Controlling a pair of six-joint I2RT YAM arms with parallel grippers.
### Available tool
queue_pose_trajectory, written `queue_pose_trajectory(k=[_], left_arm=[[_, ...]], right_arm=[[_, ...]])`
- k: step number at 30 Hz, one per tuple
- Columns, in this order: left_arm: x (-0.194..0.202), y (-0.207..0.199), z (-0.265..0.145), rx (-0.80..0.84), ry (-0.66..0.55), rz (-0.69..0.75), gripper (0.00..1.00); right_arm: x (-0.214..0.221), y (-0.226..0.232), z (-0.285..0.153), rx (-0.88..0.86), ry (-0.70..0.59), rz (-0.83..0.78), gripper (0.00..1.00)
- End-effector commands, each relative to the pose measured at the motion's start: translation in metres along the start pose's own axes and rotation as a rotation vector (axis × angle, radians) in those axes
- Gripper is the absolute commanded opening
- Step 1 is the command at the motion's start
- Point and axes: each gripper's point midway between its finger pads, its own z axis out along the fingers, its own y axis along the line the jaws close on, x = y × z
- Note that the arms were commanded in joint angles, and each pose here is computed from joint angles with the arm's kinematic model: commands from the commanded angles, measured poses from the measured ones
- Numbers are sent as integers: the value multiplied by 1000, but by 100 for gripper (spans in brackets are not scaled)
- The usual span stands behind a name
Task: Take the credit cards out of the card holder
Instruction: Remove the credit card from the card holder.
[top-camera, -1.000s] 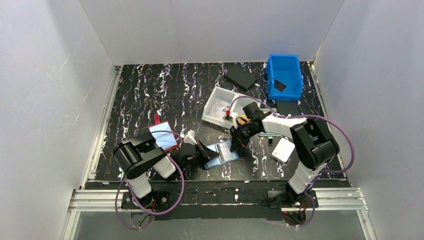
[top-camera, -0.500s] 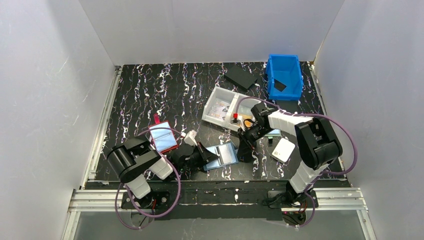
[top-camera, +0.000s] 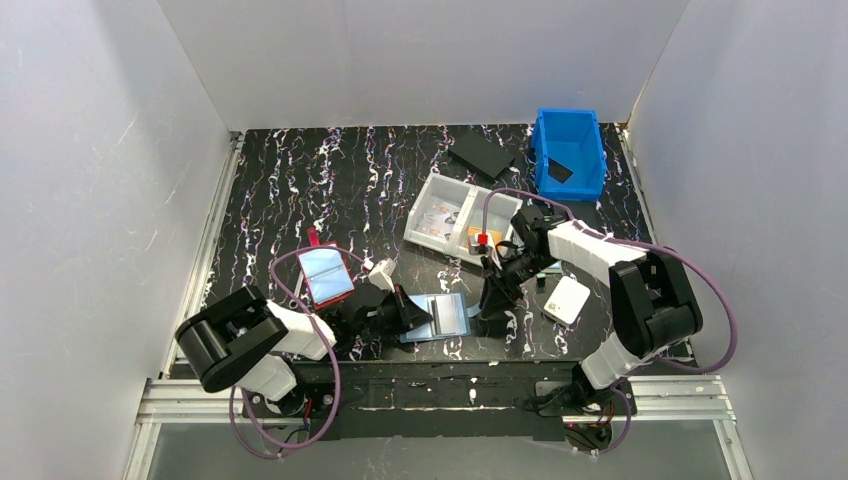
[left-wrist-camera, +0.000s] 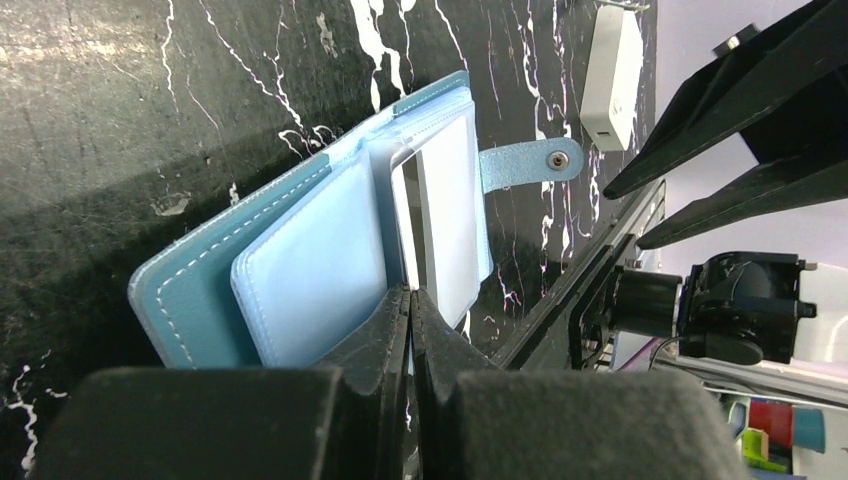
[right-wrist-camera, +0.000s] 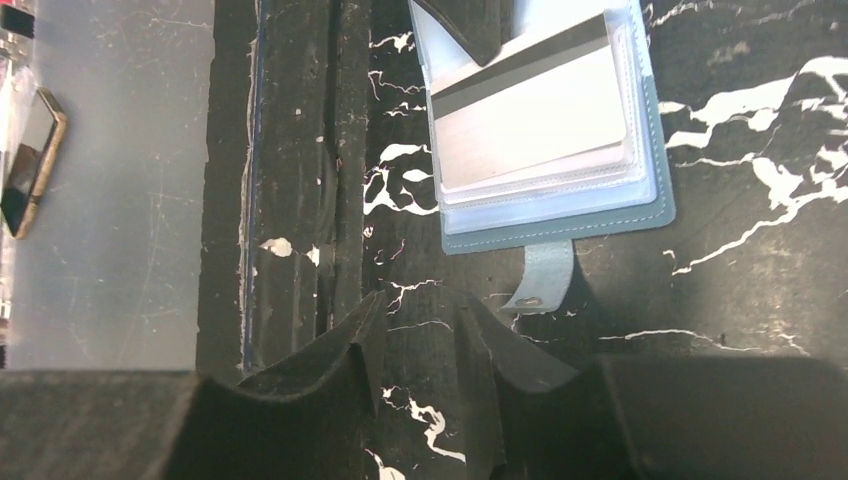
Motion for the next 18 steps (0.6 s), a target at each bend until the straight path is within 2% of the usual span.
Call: queue_pose_trajectory(k=[1,6,9,13,18], left_arm=[[-3,-8,-5,12,22,67,0],[-2,-16,-11,30,49,111,0],[-2,-18,-14,34,58,144,0],[-3,-22,-18,42,63,177,0],[-3,-28,-20,56,81,204,0]], right_arm=[[-11,11,-6,-8,-44,-136,40],[-11,15,-7,4,-57,-241,41],[-10,20,-8,-4,-64,-375,42],[-13,18,-12,33,-36,-514,50],[-28,12,-17,70,3,-583,53]])
